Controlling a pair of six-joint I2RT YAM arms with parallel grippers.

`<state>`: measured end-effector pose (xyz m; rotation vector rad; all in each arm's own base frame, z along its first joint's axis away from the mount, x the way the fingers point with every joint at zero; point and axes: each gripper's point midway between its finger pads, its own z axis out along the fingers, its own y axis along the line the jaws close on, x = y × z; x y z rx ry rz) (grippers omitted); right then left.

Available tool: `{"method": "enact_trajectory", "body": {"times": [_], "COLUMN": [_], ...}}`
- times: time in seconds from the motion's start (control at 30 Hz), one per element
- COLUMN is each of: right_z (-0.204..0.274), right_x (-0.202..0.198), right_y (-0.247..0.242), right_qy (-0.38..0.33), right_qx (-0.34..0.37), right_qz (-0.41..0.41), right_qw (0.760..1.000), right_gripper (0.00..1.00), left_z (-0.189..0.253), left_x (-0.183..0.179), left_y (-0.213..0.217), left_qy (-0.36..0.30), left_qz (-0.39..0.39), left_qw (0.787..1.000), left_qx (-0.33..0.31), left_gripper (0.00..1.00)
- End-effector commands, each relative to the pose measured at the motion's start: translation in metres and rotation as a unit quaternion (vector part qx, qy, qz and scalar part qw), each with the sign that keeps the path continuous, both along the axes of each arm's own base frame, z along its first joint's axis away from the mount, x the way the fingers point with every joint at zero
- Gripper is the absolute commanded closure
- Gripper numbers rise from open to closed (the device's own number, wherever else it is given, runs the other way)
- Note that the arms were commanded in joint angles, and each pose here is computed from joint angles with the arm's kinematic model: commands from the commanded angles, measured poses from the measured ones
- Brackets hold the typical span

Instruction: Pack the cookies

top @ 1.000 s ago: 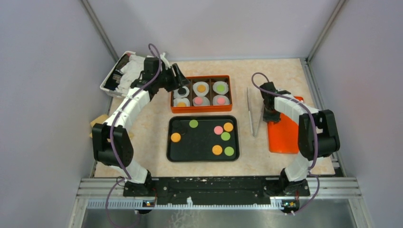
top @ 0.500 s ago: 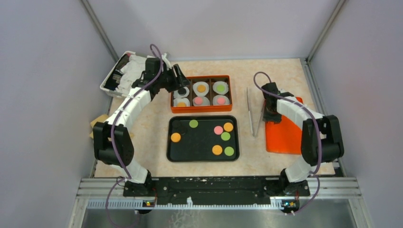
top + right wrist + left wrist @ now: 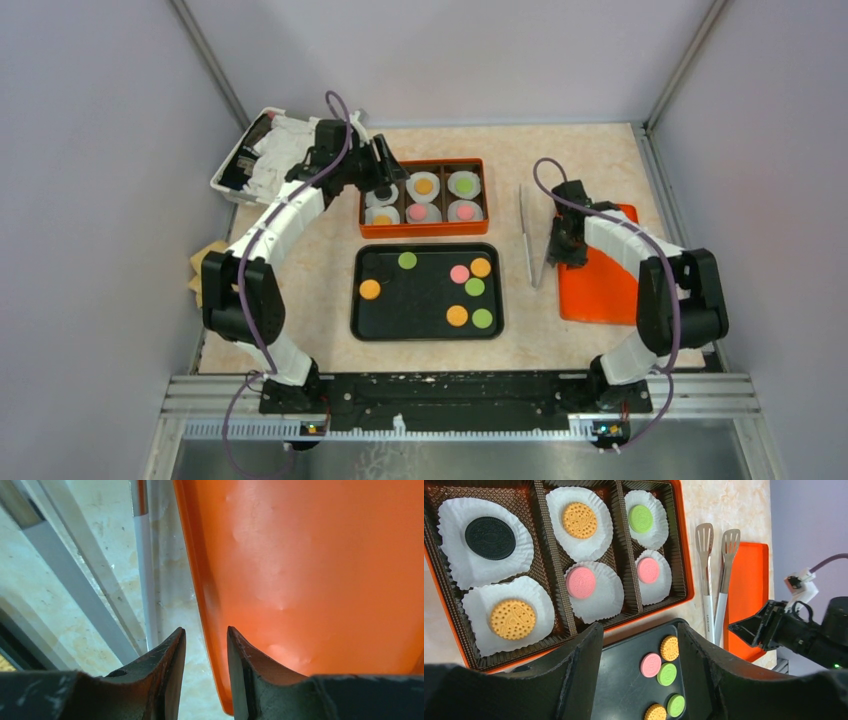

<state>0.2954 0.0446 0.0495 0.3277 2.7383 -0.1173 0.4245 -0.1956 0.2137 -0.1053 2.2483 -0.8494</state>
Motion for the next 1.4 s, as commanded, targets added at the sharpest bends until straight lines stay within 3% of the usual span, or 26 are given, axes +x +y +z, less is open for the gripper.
{"method": "enact_trajectory", "body": {"times": [0.0,0.2,0.43,0.53,0.87,1.37], "right_z": [-0.018,-0.028,-0.033,-0.037,-0.026,0.039], "right_x": [0.0,-0.002,0.002,0.004,0.018,0.048], "right_y": [0.006,0.006,-0.001,-0.005,-0.01,-0.012], "right_qy": [0.018,0.026,0.032,0.039,0.015,-0.078], "right_qx": [0.016,0.016,-0.008,-0.019,-0.035,-0.041], "right_qz": [0.009,0.006,0.0,0.0,-0.002,-0.003], "right_qw": [1.0,1.0,0.999,0.999,0.999,0.996], "right_gripper": [0.64,0.69,0.94,1.0,1.0,1.0], "left_z": [0.022,0.025,0.022,0.024,0.03,0.03], "left_x": [0.009,0.01,0.018,0.019,0.028,0.045], "left_y": [-0.002,-0.001,-0.011,-0.018,-0.023,-0.039], "left_qy": [-0.034,-0.037,-0.031,-0.032,-0.043,-0.049], "left_qz": [0.0,0.002,-0.004,-0.014,-0.023,-0.051], "left_qw": [0.999,0.999,0.999,0.999,0.998,0.997], "left_qx": [0.001,0.004,0.016,0.02,0.027,0.007], "left_gripper": [0.37,0.36,0.37,0.36,0.36,0.36]}}
